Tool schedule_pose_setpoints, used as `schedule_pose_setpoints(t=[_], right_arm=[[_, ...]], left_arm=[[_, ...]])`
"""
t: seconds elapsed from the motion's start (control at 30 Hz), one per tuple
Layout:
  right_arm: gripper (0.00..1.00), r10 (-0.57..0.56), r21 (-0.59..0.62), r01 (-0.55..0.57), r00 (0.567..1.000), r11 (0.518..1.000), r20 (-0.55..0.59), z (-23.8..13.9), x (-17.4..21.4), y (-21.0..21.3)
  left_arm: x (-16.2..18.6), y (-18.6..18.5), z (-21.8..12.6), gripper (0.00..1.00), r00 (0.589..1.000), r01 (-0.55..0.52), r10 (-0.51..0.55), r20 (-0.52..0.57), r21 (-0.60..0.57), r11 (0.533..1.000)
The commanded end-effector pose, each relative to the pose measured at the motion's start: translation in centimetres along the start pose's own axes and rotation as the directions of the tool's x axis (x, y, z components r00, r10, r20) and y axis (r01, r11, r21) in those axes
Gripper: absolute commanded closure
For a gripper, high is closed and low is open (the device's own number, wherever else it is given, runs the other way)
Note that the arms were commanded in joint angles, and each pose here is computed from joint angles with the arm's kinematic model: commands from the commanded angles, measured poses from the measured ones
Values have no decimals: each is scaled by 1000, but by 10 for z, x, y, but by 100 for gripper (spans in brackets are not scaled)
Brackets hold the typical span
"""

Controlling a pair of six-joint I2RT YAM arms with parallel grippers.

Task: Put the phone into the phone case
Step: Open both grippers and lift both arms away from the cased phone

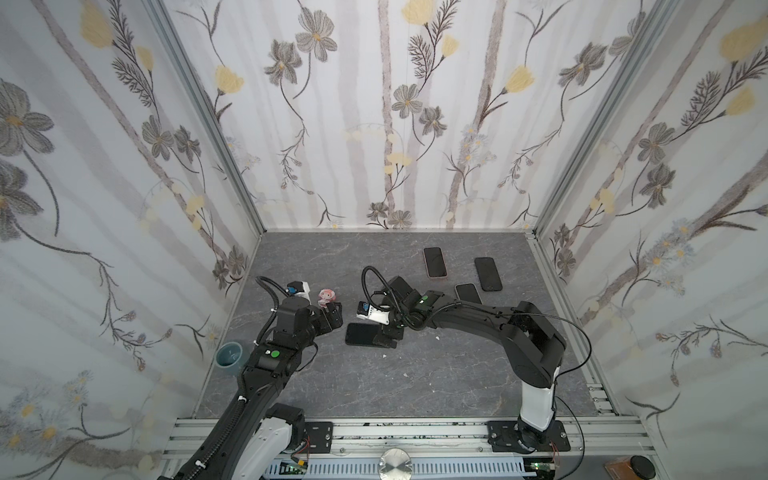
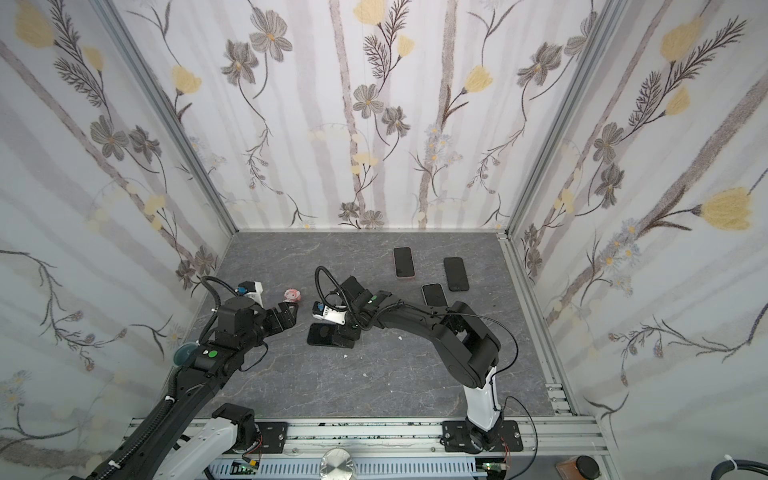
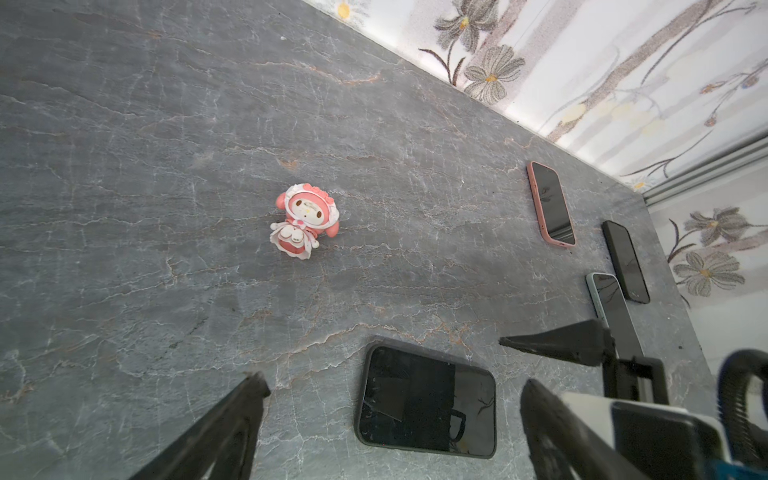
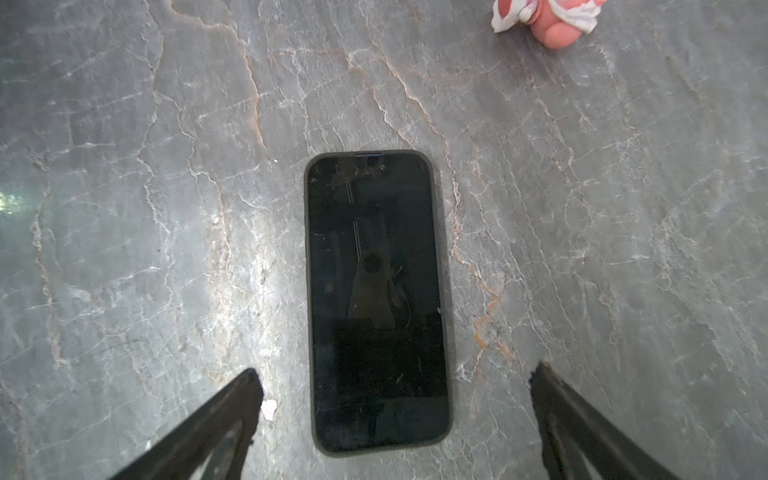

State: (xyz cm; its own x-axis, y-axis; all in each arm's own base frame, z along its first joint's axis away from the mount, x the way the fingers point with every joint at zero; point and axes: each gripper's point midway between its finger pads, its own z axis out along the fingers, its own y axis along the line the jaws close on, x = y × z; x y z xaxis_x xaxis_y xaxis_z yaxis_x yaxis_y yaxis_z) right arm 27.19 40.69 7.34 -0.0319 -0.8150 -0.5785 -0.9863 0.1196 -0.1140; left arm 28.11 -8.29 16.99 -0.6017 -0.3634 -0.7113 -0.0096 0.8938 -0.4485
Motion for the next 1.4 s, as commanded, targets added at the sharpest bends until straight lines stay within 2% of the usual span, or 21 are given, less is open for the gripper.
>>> schedule_pose_setpoints(t=[0.0, 0.13, 0.4, 0.77, 1.13, 1.37], right_arm=[[0, -44, 12, 44, 999, 999, 8, 7, -4, -1], [0, -43, 4, 43, 999, 999, -5, 17, -1, -1], [1, -20, -12, 19, 994, 1000, -111, 33, 22, 1], [11, 13, -55, -25, 979, 998, -204, 47, 43, 9], [23, 72, 41, -63, 956, 997, -283, 45, 63, -9], [28, 198, 94, -180, 946, 979, -255, 28, 70, -34]], left_arm=[[-2, -9, -1, 2, 997, -80, 78, 27, 59, 995], [1, -7, -2, 0, 994, -106, 104, 42, 61, 992], [-1, 3, 0, 0, 991, -121, 121, 63, 8, 993], [3, 7, 5, 0, 993, -115, 115, 37, -13, 993], [5, 9, 6, 0, 993, -110, 111, 30, -17, 994], [4, 10, 6, 0, 994, -105, 106, 33, -22, 994]])
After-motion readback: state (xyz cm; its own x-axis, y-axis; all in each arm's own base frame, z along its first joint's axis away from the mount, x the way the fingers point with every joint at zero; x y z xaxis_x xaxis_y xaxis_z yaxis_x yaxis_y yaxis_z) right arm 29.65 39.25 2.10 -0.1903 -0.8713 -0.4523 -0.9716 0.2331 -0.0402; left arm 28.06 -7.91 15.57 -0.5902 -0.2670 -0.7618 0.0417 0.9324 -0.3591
